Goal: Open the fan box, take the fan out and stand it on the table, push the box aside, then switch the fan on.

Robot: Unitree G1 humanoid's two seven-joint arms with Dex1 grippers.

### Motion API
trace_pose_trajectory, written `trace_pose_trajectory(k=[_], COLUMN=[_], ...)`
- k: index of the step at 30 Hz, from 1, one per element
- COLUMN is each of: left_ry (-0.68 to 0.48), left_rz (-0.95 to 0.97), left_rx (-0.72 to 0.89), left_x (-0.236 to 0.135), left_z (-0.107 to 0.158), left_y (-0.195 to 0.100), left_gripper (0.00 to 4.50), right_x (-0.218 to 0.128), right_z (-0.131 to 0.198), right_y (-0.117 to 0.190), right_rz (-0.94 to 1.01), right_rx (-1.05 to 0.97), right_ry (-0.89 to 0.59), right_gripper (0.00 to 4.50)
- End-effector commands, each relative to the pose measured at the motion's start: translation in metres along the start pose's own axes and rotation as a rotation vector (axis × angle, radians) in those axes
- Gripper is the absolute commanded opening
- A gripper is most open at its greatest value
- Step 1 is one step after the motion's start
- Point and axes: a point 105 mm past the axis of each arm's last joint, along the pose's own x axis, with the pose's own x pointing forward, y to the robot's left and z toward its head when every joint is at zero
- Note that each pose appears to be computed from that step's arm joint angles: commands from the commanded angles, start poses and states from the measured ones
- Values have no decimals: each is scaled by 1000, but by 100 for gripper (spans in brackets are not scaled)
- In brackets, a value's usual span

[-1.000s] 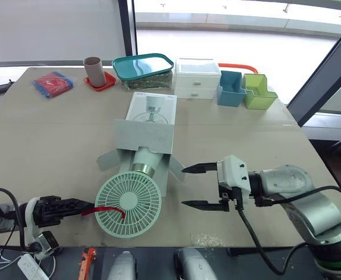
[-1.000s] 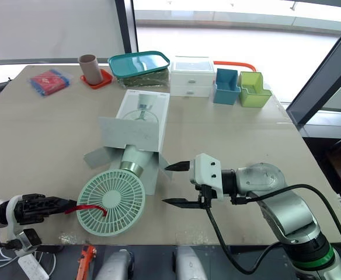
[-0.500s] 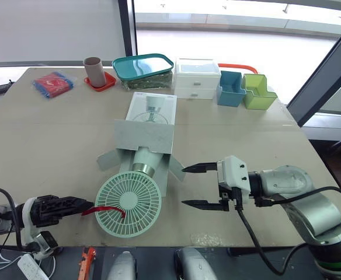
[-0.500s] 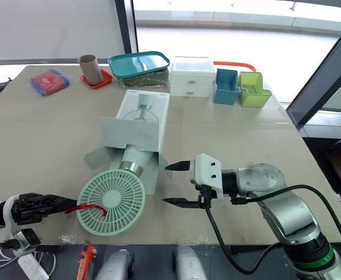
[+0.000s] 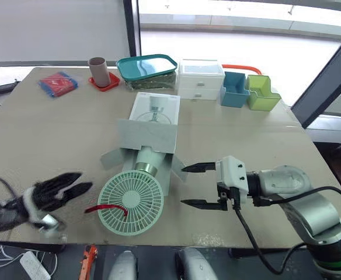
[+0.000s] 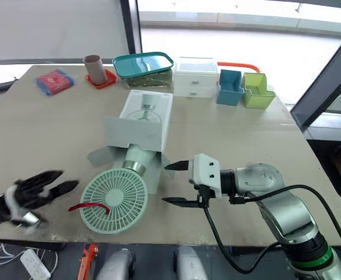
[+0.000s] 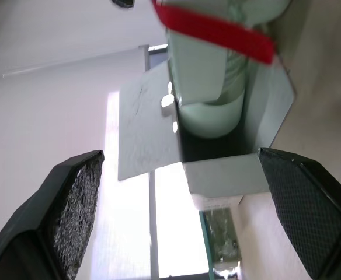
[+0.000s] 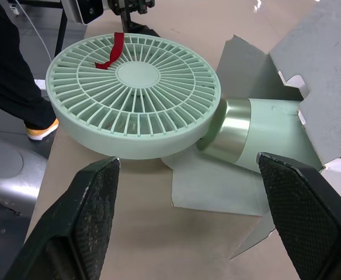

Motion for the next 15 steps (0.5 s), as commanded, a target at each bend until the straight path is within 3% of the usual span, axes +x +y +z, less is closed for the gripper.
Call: trace_pose_trajectory(k=[1, 6, 8, 9, 10, 15], left_ry=[232, 223, 277, 390, 403, 218], left_rz=[176, 167, 174, 216, 221, 112], left_rx=[-13, 12, 8, -31, -41, -50], left_x=[60, 64, 60, 53, 52, 54], left_z=[-60, -68, -76, -89, -90, -57], left_y=[19, 25, 27, 30, 31, 19], left_gripper=[450, 450, 450, 450, 450, 450], right_x=[4, 5, 6, 6, 6, 8], right_z=[8, 8, 8, 7, 6, 5], right_y=[-1, -2, -2, -2, -3, -2], right_rz=[6, 12, 17, 16, 15, 16], right_rx=[-37, -39, -42, -45, -45, -42], right_ry=[-21, -23, -22, -17, -16, -19], right_gripper=[383, 383, 383, 383, 383, 383])
